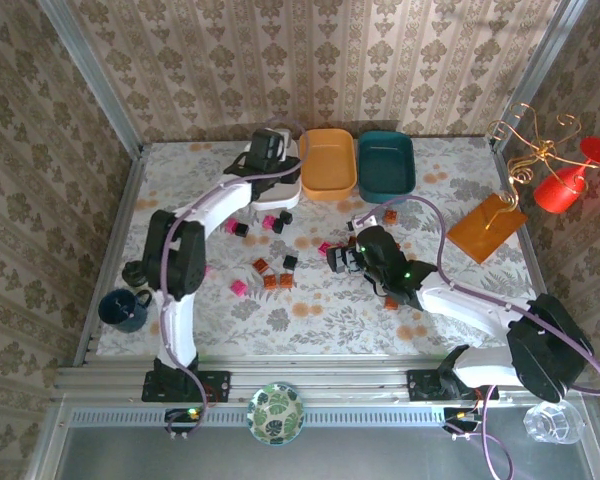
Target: Sort the legos into containers by color
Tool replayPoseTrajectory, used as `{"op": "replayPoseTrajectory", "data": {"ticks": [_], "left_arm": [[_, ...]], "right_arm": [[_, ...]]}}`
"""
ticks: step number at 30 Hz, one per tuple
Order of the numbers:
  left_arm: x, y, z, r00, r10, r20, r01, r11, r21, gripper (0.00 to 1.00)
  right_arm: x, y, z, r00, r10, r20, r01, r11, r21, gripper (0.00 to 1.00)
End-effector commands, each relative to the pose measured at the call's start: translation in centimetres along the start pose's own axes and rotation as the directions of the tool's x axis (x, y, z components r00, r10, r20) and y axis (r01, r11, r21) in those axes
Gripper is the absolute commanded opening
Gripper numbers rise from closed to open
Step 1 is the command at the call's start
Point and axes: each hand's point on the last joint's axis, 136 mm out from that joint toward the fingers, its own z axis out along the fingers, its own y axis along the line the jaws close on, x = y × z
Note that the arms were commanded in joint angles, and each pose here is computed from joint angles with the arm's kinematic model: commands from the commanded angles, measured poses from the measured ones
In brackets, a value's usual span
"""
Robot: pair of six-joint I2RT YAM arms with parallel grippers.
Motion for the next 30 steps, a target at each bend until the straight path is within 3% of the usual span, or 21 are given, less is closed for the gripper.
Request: {"op": "replayPoseTrajectory", "data": {"ticks": [1, 6, 10, 13, 16, 20, 24, 30], "left_arm": [[-2.3, -1.6, 2.2, 0.999, -0.003, 0.053, 0.002, 1.0, 0.008, 0.37], [-3.0, -2.4, 6.6, 0.999, 0.004, 0.039, -0.004, 1.0, 0.015, 0.39], [-4.4, -2.3, 8.6, 0.998, 0.031, 0.048, -0.031, 1.0, -0.006, 0.49], [-5.5, -2.6, 7.9, 0.998, 0.044, 0.047, -0.044, 0.999, -0.003, 0.61], [-6.5, -3.2, 5.5, 0.997, 0.06, 0.044, -0.061, 0.998, 0.01, 0.68], [-5.3, -3.3, 0.1, 0.994, 0.113, -0.005, -0.113, 0.994, 0.015, 0.7], [-0.7, -0.9, -6.4, 0.99, 0.138, -0.005, -0.139, 0.99, -0.038, 0.72], [8.5, 7.6, -12.9, 0.993, -0.036, -0.112, 0.018, 0.986, -0.165, 0.72]], "right_arm": [[-1.1, -0.3, -0.5, 0.999, 0.01, 0.053, -0.011, 1.0, 0.023, 0.95], [-1.1, -0.3, -0.5, 0.999, 0.005, 0.051, -0.006, 1.0, 0.026, 0.95], [-1.0, -0.5, -0.4, 0.999, 0.002, 0.051, -0.004, 0.999, 0.034, 0.95], [-1.0, -0.7, -0.5, 0.998, 0.0, 0.055, -0.003, 0.999, 0.044, 0.95], [-1.1, -0.9, -0.7, 0.998, -0.001, 0.062, -0.002, 0.999, 0.054, 0.96], [-1.1, -1.1, -0.7, 0.998, -0.005, 0.065, 0.001, 0.998, 0.061, 0.95], [-1.1, -0.5, -0.6, 0.998, -0.007, 0.064, 0.005, 1.0, 0.031, 0.95], [-0.7, 5.2, -0.7, 0.995, -0.063, 0.079, 0.081, 0.965, -0.251, 0.95]]}}
